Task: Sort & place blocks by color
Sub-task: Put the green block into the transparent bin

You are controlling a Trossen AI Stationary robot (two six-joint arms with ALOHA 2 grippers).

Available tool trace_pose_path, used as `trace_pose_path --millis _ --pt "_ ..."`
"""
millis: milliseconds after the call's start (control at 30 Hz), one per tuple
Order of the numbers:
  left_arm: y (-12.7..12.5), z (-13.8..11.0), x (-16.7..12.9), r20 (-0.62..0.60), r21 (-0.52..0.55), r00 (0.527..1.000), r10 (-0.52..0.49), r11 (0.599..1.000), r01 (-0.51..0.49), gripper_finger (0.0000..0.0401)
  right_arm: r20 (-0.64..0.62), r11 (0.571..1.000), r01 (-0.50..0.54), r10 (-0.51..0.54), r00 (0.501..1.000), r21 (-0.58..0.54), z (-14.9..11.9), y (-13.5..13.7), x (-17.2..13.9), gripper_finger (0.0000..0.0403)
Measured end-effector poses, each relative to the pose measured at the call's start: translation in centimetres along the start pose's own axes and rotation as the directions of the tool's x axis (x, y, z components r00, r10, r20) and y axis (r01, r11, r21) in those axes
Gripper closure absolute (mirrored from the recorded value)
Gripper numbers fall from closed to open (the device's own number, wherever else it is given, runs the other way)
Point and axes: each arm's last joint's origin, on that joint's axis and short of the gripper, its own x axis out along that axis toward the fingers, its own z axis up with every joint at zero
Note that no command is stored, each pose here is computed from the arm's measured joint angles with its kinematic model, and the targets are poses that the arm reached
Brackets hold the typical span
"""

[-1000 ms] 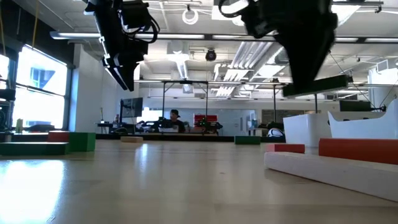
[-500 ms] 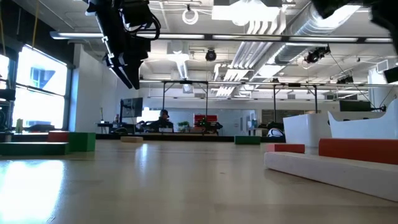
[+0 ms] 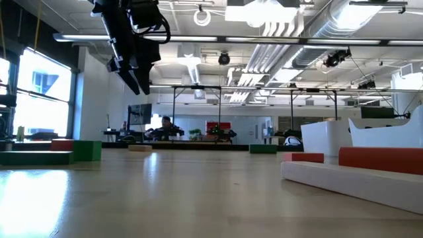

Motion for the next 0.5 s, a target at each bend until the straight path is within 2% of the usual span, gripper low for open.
trace_pose_path --millis 233,500 --pt "0.0 0.0 0.0 0.000 0.000 1.000 0.000 1.000 0.000 0.0162 0.007 0.996 0.010 -0.010 1.000 0.092 -3.2 -0.7 0.6 0.0330" --pt "0.0 0.0 0.0 0.001 0.005 1.000 0.003 1.000 -0.003 0.0162 0.014 0.981 0.017 -0.020 1.000 0.195 -5.4 -1.4 0.7 0.0287"
